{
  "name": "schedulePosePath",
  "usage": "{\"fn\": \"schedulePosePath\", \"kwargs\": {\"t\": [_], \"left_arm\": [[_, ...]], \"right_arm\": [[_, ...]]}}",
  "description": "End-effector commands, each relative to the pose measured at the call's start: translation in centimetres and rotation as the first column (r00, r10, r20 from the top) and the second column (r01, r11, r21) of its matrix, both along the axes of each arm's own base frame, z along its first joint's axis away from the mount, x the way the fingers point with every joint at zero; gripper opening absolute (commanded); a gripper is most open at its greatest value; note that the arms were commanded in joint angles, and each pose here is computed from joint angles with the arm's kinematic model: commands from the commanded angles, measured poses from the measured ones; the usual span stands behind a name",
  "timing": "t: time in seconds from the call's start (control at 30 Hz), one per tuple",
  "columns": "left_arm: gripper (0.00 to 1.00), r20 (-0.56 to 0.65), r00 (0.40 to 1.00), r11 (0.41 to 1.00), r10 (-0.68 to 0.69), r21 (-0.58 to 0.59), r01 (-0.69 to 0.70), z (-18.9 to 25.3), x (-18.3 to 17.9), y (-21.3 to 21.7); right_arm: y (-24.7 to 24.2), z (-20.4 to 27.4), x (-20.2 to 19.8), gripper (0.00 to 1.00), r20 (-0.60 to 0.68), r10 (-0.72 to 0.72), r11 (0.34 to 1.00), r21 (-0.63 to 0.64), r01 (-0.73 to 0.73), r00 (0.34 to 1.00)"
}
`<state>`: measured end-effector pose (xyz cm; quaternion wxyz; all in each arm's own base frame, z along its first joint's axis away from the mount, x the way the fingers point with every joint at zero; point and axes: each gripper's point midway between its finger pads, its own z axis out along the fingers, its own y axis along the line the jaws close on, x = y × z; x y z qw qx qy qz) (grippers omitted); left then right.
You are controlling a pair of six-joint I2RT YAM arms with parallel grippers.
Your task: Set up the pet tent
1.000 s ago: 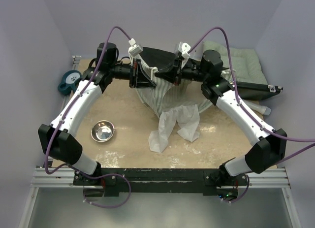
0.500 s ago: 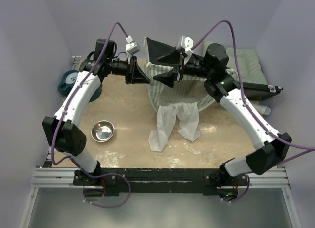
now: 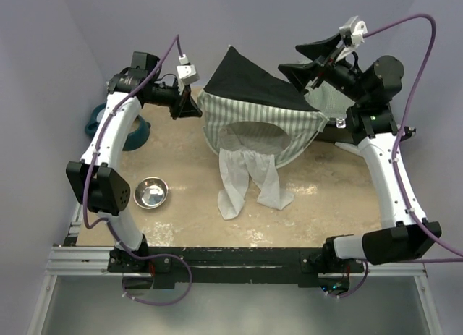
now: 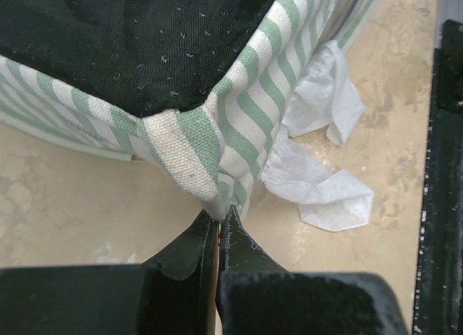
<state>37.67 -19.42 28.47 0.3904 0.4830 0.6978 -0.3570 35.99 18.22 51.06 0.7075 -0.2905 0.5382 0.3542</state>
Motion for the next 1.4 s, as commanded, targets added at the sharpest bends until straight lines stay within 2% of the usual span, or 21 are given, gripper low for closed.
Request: {"fn": "schedulePosePath", "kwargs": {"t": [0.0,0.03,0.07,0.17,0.3,0.37,0.43,0.57,0.67,0.7,0.77,0.83,0.87,0.93,1.03,1.1,1.17,1.27,1.37], "left_arm": [[0.0,0.21,0.972,0.986,0.104,0.104,-0.128,-0.7,6.5,3.9],[0.03,0.236,0.96,0.981,0.148,0.091,-0.173,-0.5,8.1,4.6],[0.15,0.258,0.944,0.969,0.206,0.08,-0.233,-0.2,9.7,5.3],[0.36,0.3,0.85,0.888,0.433,0.023,-0.46,0.9,15.0,8.3],[0.5,0.226,0.742,0.766,0.631,-0.029,-0.643,0.7,19.3,14.4],[0.52,0.158,0.73,0.744,0.665,-0.056,-0.666,1.0,19.1,16.5],[0.64,0.125,0.752,0.763,0.647,-0.114,-0.637,1.9,17.7,17.1],[0.7,0.196,0.735,0.76,0.65,-0.148,-0.633,3.4,15.4,17.9],[0.74,0.216,0.679,0.71,0.702,-0.145,-0.689,3.9,15.7,19.9],[0.75,0.207,0.679,0.709,0.705,-0.153,-0.689,4.2,15.8,20.5],[0.85,0.187,0.693,0.717,0.697,-0.151,-0.68,4.3,15.7,21.3],[0.87,0.175,0.7,0.721,0.692,-0.132,-0.68,4.5,15.6,22.2],[0.87,0.163,0.724,0.742,0.67,-0.146,-0.654,5.0,15.1,22.3],[0.93,0.136,0.774,0.782,0.619,-0.2,-0.59,6.3,13.6,22.4],[0.94,0.152,0.81,0.816,0.566,-0.242,-0.525,8.0,11.3,22.4],[0.95,0.198,0.819,0.838,0.539,-0.226,-0.497,9.1,9.9,21.9],[1.0,0.207,0.864,0.88,0.459,-0.242,-0.409,10.2,6.8,19.4],[0.99,0.221,0.908,0.923,0.357,-0.233,-0.306,10.3,2.8,14.2],[1.0,0.219,0.945,0.96,0.243,-0.194,-0.202,8.9,-0.9,7.7]], "right_arm": [[-1.4,1.5,-1.4,0.83,0.026,-0.054,0.998,0.043,0.053,0.998],[-1.8,1.0,-1.1,0.83,0.007,-0.082,0.996,0.036,0.081,0.997],[-2.2,0.6,-0.9,0.83,-0.003,-0.11,0.993,0.036,0.11,0.994],[-2.8,-0.5,-0.9,0.84,-0.02,-0.138,0.99,0.03,0.139,0.99],[-3.1,-0.9,-0.8,0.86,-0.031,-0.154,0.988,0.027,0.155,0.988],[-2.9,-1.7,-0.7,0.86,-0.041,-0.143,0.99,0.007,0.144,0.989],[-2.5,-3.3,-0.4,0.86,-0.075,-0.117,0.993,-0.015,0.116,0.99],[-1.3,-6.6,0.4,0.85,-0.164,-0.031,0.999,-0.03,0.026,0.986],[-0.4,-9.0,1.3,0.84,-0.214,0.008,0.999,-0.045,-0.018,0.977],[-0.4,-9.4,1.6,0.84,-0.21,0.004,0.998,-0.057,-0.016,0.978],[-0.4,-10.4,2.4,0.84,-0.21,0.0,0.997,-0.08,-0.017,0.978],[0.3,-11.6,2.9,0.84,-0.214,0.03,0.993,-0.108,-0.055,0.976],[0.9,-11.8,3.3,0.84,-0.199,0.04,0.988,-0.14,-0.069,0.979],[1.3,-14.5,4.4,0.83,-0.193,0.043,0.966,-0.242,-0.09,0.98],[0.5,-19.0,6.9,0.82,-0.185,0.005,0.923,-0.377,-0.075,0.983],[-0.2,-23.1,8.1,0.82,-0.212,-0.017,0.871,-0.484,-0.09,0.977],[-0.3,-25.0,9.5,0.82,-0.209,-0.023,0.852,-0.515,-0.09,0.978],[0.2,-25.8,11.5,0.83,-0.195,-0.021,0.863,-0.499,-0.081,0.981],[1.0,-27.8,12.7,0.83,-0.225,0.02,0.856,-0.501,-0.133,0.974]]}}
